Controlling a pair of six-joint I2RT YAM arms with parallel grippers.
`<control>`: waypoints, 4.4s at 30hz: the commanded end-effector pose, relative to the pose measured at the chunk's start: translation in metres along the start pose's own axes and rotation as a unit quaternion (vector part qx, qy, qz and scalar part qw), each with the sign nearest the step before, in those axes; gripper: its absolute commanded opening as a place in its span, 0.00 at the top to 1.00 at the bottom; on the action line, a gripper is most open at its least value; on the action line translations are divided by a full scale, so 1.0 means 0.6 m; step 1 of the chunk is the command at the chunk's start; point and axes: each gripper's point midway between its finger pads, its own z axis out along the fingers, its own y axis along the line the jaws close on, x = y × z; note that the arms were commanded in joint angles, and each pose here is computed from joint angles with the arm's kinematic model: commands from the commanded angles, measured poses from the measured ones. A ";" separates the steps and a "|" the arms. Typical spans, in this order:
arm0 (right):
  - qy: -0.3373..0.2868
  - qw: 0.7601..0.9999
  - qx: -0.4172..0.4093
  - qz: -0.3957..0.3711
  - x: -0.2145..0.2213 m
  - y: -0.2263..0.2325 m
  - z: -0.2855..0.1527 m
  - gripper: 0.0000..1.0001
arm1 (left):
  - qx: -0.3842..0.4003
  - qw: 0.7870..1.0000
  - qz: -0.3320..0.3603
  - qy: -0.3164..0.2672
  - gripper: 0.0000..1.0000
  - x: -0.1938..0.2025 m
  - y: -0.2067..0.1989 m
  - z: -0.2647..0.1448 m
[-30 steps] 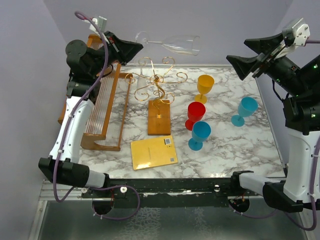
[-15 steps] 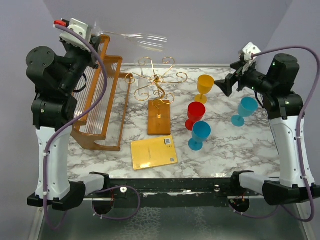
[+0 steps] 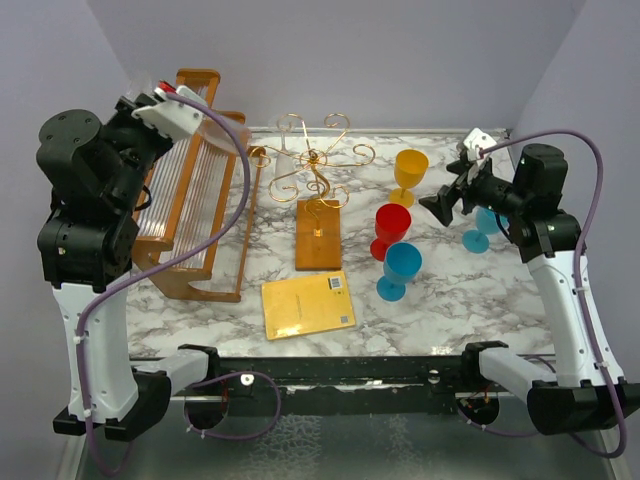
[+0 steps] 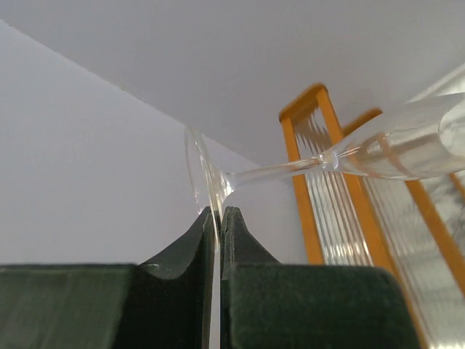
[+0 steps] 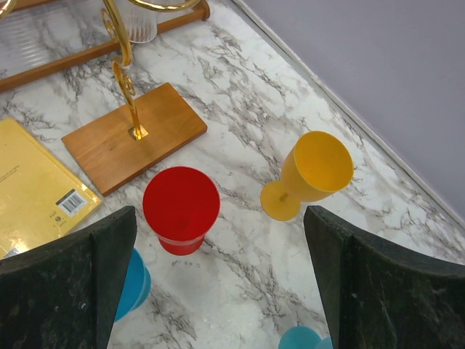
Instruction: Place the wine glass upside down on the wine glass rack
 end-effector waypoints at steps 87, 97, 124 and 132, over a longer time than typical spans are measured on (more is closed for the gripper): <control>-0.002 1.000 -0.006 -0.008 0.033 0.005 0.015 0.02 | 0.323 0.911 0.251 -0.056 0.99 0.042 -0.318 0.125; -0.002 1.000 -0.008 -0.008 0.033 0.007 0.014 0.02 | 0.346 0.905 0.235 -0.076 0.99 0.032 -0.329 0.107; 0.001 1.000 -0.009 -0.007 0.035 0.006 0.015 0.02 | 0.404 0.886 0.210 -0.092 0.89 0.046 -0.389 0.096; 0.002 1.000 -0.008 -0.006 0.035 0.005 0.016 0.02 | 0.413 0.882 0.208 -0.087 0.80 0.053 -0.397 0.089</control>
